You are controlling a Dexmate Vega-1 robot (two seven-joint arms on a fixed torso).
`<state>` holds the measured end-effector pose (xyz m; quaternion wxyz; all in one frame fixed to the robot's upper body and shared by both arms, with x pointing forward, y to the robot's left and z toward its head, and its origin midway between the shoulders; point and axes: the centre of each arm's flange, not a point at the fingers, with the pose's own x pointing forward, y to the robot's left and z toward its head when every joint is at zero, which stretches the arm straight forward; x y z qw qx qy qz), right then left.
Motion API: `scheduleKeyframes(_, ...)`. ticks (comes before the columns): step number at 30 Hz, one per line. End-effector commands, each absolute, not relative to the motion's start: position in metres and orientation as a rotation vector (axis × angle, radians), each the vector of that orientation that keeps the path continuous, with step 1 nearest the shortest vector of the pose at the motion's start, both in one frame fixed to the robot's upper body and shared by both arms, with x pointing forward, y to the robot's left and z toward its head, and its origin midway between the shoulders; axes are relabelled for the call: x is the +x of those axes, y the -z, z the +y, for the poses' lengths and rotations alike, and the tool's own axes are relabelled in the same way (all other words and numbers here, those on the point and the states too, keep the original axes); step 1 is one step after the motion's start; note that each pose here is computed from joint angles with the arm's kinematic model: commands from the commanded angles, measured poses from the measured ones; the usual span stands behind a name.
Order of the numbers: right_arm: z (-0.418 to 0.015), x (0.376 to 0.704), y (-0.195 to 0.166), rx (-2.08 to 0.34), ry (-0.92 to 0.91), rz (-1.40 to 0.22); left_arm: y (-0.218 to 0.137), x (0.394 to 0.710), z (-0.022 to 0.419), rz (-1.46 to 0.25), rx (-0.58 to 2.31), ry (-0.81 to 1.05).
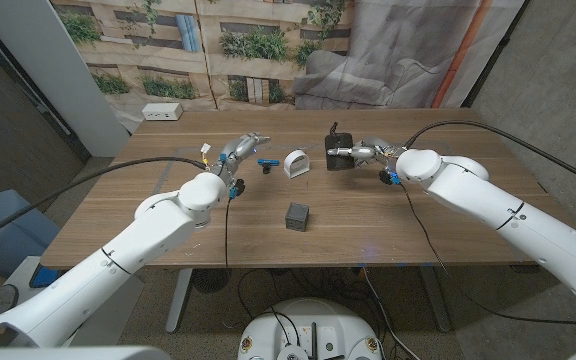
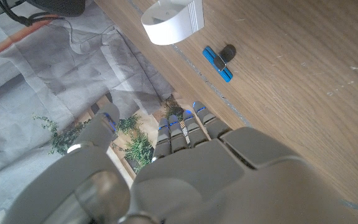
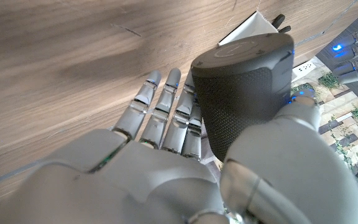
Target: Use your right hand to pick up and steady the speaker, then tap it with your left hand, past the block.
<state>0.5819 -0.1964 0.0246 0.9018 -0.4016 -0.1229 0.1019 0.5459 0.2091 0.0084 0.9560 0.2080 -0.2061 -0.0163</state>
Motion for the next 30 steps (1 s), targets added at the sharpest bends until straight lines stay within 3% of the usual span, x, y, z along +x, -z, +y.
scheduleKeyframes(1,-0.189,0.576,-0.023,-0.845,-0.172,-0.236,-0.021,0.546,0.199,-0.330,0.426,0.055)
scheduleKeyframes(30,-0.171,0.580,-0.031,-0.855,-0.132,-0.313,-0.069,0.568,0.172,-0.264,0.552,0.294)
